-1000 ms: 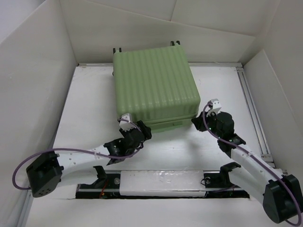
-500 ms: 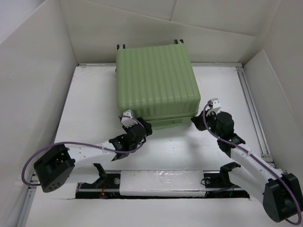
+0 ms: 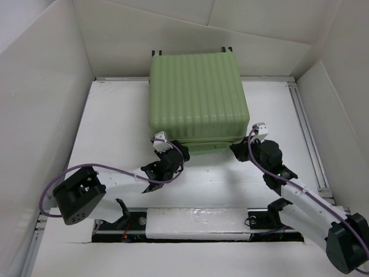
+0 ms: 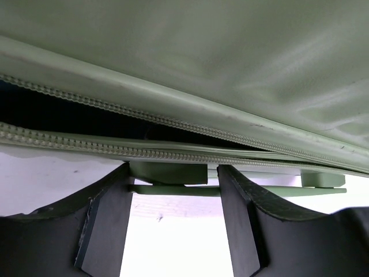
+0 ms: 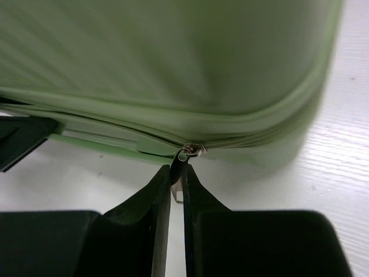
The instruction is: Pack the luggage
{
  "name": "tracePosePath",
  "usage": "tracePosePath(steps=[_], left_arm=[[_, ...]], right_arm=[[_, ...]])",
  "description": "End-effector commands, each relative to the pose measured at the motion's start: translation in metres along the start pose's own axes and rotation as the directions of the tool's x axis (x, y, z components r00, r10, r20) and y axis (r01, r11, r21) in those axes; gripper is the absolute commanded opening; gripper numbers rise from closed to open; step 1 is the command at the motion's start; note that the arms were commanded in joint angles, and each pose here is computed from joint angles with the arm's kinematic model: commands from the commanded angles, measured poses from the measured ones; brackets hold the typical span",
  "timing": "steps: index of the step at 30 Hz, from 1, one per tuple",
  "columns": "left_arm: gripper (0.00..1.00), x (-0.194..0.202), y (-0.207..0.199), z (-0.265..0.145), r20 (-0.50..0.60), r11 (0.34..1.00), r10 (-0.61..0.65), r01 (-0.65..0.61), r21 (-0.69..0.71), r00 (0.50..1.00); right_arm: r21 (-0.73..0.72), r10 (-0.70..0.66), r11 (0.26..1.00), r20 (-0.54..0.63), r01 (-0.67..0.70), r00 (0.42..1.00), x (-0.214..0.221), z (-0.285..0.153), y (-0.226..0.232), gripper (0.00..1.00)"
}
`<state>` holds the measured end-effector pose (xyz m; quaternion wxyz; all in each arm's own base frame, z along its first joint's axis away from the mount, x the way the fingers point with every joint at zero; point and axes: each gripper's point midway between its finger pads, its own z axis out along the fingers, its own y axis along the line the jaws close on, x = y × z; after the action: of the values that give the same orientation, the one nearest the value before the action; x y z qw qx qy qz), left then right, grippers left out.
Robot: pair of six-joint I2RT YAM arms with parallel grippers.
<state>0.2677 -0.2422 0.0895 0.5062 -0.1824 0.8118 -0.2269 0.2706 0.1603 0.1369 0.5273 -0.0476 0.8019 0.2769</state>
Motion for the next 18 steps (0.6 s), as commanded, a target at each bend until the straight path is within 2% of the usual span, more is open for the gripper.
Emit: tracePosePath(steps=[1, 7, 9, 11, 13, 18], left_arm=[[0.00, 0.031, -0.054, -0.009, -0.143, 0.980, 0.017, 0.012, 0.199, 0.990], [0.00, 0.054, -0.076, -0.026, -0.193, 0.962, 0.041, 0.013, 0.273, 0.980], [0.00, 0.051, -0.091, -0.029, -0.203, 0.948, 0.010, 0.055, 0.314, 0.979], [0.00, 0.050, -0.099, -0.041, -0.212, 0.933, 0.005, 0.071, 0.352, 0.977], [0.00, 0.048, -0.095, -0.046, -0.217, 0.930, 0.005, 0.076, 0.361, 0.976], [0.00, 0.022, -0.094, -0.076, -0.212, 0.887, -0.081, 0.168, 0.430, 0.974]], right_arm=[[-0.235, 0.062, 0.970, -0.033, -0.069, 0.997, 0.011, -0.003, 0.066, 0.00], [-0.304, 0.075, 0.948, -0.075, -0.095, 0.994, 0.024, 0.012, 0.123, 0.00], [-0.354, 0.051, 0.932, -0.090, -0.080, 0.995, 0.023, 0.015, 0.157, 0.00], [-0.394, -0.003, 0.917, -0.154, -0.058, 0.988, 0.045, 0.019, 0.182, 0.00], [-0.410, -0.023, 0.911, -0.145, -0.039, 0.989, 0.043, 0.024, 0.201, 0.00], [-0.397, -0.079, 0.918, -0.210, -0.012, 0.974, 0.073, 0.032, 0.208, 0.00]])
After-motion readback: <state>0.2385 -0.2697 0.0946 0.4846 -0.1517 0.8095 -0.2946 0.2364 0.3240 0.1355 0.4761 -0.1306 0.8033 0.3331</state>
